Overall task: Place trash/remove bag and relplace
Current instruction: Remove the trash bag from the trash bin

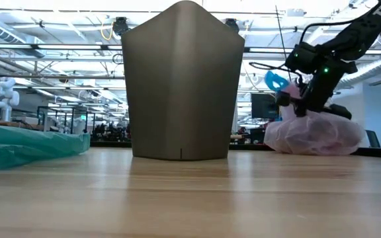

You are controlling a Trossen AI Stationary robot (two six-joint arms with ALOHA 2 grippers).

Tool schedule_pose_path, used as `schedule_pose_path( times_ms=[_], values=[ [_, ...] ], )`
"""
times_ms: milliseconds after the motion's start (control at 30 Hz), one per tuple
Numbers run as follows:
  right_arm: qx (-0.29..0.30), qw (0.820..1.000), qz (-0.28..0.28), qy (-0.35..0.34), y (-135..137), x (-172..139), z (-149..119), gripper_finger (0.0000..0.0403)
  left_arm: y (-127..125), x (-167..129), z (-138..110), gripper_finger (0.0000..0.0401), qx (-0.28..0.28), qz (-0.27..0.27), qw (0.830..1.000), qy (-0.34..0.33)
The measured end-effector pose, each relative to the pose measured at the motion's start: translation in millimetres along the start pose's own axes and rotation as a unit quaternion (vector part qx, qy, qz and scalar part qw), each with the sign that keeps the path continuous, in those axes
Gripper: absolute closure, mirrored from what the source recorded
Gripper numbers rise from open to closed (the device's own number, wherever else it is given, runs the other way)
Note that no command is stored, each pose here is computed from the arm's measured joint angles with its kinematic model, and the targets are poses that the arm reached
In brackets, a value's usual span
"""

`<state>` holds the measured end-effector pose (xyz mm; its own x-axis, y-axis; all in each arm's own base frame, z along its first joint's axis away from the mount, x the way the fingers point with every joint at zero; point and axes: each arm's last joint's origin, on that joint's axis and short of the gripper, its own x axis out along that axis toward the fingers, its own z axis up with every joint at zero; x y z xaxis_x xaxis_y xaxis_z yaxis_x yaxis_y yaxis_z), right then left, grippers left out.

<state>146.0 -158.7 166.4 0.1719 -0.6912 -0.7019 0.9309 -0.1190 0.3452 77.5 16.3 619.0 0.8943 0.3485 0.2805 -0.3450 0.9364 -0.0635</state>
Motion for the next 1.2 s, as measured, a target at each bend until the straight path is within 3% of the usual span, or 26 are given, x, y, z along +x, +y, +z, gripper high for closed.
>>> schedule_pose_path(
  times_ms=[300,633,1200],
  values=[
    [0.004,0.996,-0.055,0.068,-13,6,-10,0.0403,0,0,-3,0.026,0.004,0.001,1.0,0.016],
    [-0.007,0.993,0.017,0.114,-6,4,-9,0.0395,0,0,-3,0.026,0.004,0.001,1.0,0.017],
    [0.003,0.993,0.107,0.05,-3,-34,11,0.023,-1,4,-5,0.026,-0.009,-0.001,1.0,0.02]
  ],
)
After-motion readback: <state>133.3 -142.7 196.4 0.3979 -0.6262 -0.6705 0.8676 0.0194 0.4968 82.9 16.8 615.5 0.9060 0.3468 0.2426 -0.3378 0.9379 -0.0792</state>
